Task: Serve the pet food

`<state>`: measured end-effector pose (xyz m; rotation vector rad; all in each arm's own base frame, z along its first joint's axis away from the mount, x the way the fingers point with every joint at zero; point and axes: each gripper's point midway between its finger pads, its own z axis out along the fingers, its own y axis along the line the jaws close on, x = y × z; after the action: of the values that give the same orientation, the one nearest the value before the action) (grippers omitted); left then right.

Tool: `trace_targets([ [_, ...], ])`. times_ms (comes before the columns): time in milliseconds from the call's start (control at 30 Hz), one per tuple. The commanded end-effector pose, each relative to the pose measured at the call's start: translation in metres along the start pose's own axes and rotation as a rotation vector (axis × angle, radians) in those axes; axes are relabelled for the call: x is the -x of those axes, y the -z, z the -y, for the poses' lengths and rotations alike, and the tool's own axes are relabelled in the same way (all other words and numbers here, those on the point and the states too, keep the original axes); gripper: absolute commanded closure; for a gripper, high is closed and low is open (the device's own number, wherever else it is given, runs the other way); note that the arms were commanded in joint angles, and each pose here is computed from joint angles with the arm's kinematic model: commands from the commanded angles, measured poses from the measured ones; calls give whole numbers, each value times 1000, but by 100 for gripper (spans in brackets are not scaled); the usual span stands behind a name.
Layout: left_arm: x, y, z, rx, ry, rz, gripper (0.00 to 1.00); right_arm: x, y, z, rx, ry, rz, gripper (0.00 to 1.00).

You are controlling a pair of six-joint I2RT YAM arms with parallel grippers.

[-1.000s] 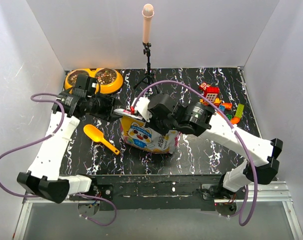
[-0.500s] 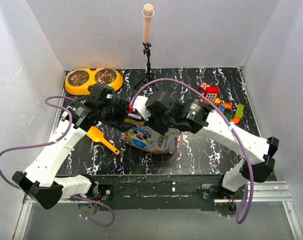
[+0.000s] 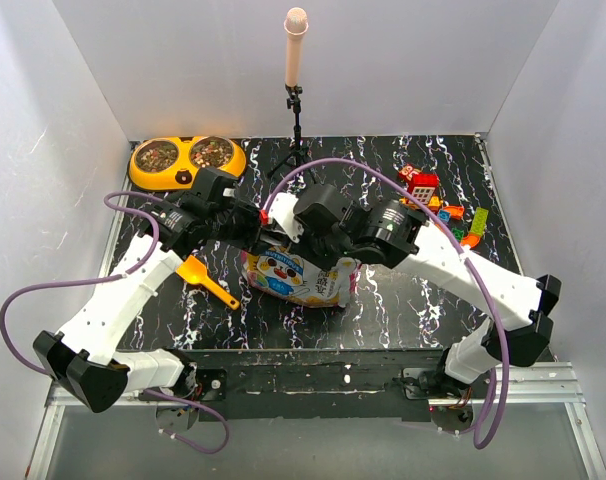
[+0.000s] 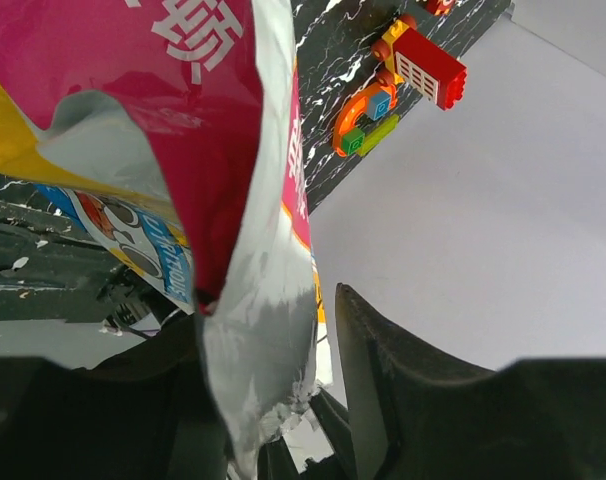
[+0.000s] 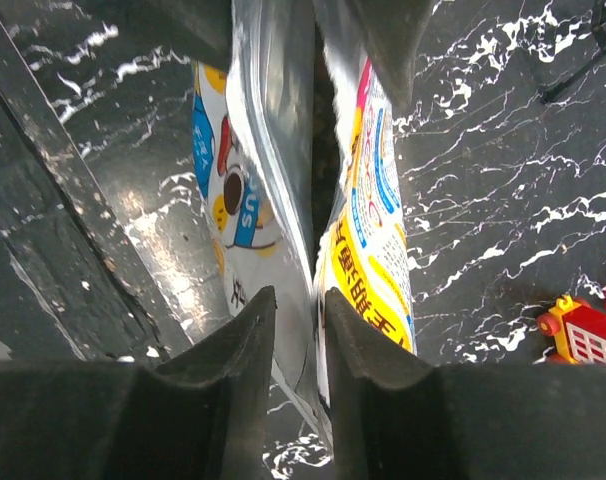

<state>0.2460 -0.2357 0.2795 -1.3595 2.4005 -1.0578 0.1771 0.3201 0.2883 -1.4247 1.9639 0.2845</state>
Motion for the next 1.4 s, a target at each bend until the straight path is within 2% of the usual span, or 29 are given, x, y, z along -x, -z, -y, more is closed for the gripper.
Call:
trace_targets([
  [0,1,2,10,-52,-20,8,64,-11,14,12,-27,-33,23,61],
  [200,0,2,5,-27,-33,-1,73,-26,24,18,33,-117,28,50],
  [467,1,3,9,-34,-43,13,88,-35,24,8,157,-156,38,50],
  [533,2,5,10,-38,-44,19,92,-37,21,9,162,-166,30,54],
  [633,4,7,14,-54,-44,33,100,-39,19,12,173,-191,29,65],
  [700,5,9,16,-65,-46,38,100,-40,20,9,201,-214,34,73],
  [800,8,10,20,-78,-50,49,100,-42,20,3,242,-235,25,99],
  [900,18,15,28,-89,-59,77,100,-45,19,1,235,-271,21,99],
  [1000,48,23,37,-73,-84,141,100,-49,27,5,195,-297,55,99],
  [1133,69,21,68,-84,-163,140,100,-38,38,-8,257,-394,79,99],
  [1300,50,-4,105,-142,-239,2,100,10,52,-13,329,-615,174,99],
  [1367,48,-10,122,-195,-298,-13,100,33,64,-11,351,-698,232,99],
])
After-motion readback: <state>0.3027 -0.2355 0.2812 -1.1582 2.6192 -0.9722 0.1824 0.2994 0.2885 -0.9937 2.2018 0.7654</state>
